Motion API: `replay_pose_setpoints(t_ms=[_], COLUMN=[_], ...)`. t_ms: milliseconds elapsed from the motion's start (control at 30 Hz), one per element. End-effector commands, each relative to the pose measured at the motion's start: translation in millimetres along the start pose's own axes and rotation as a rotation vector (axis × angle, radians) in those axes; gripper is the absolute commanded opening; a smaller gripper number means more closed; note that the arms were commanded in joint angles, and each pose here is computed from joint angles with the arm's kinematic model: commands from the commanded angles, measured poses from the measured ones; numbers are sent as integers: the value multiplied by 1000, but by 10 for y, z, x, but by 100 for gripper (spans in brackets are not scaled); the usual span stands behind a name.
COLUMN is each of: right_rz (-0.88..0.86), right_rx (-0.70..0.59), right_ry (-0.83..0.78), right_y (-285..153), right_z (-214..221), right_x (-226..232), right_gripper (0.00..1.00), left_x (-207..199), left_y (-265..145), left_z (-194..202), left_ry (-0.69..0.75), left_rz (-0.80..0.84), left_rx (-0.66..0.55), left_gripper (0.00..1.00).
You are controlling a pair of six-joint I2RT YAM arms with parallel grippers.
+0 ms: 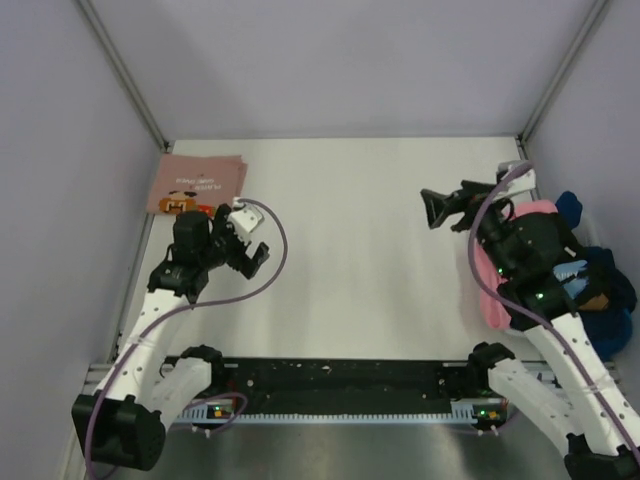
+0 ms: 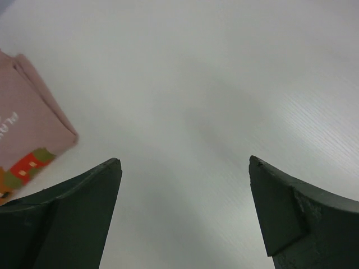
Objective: Fold and stack the t-shirts
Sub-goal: Grab crumpled tshirt from bin with the right arm
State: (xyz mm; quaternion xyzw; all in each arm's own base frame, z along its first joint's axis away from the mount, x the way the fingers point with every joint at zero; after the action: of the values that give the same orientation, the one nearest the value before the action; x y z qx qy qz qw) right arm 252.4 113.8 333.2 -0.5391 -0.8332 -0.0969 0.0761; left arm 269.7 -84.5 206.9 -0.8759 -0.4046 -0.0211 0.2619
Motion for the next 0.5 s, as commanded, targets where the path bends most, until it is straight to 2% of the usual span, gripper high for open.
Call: replay_pose_setpoints(t_ms=[0, 67, 133, 200, 300, 333, 400, 467], right_rz=[439, 699, 852, 932, 991, 1005, 1076, 1106], right_rx=[109, 125, 112, 82, -3, -22, -42, 13], right_ry=[-41, -55, -64, -30, 123, 151, 189, 227], right_y=[-233, -425, -586, -682, -811, -832, -879, -877], right_z=[-253, -276, -251, -220, -238, -209, -182, -71], right_x=[-591, -976, -1213, -1376, -1668, -1773, -2026, -2234], right_gripper=[99, 97, 96, 95, 79, 77, 77, 83], left_x=[-510, -515, -491, -492, -526, -537, -552, -546], left_y=[-74, -72, -88, -94, -78, -73, -59, -54], left_z=[597, 632, 613, 617, 657, 676, 707, 716], left_ry=[-90, -86, -91, -89, -90, -95, -106, -107], left_rz=[179, 163, 143, 139, 158, 164, 176, 175], left_rx=[148, 139, 139, 137, 142, 149, 164, 170], left_gripper=[99, 99, 98, 98, 98, 98, 98, 98])
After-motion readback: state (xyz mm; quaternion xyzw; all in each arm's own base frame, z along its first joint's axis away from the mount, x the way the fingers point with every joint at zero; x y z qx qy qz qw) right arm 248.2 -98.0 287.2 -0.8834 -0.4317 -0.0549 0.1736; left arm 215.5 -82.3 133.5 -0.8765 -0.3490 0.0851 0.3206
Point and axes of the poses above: each gripper's point midway between its finger pads, its own y axis out along the fingers, its own x axis along the line the jaws close on, z = x × y, the point moved 3 cm from there along -y, back along the fingers, and after that the axes turned 2 degrees about y, right-handed, at the moved point
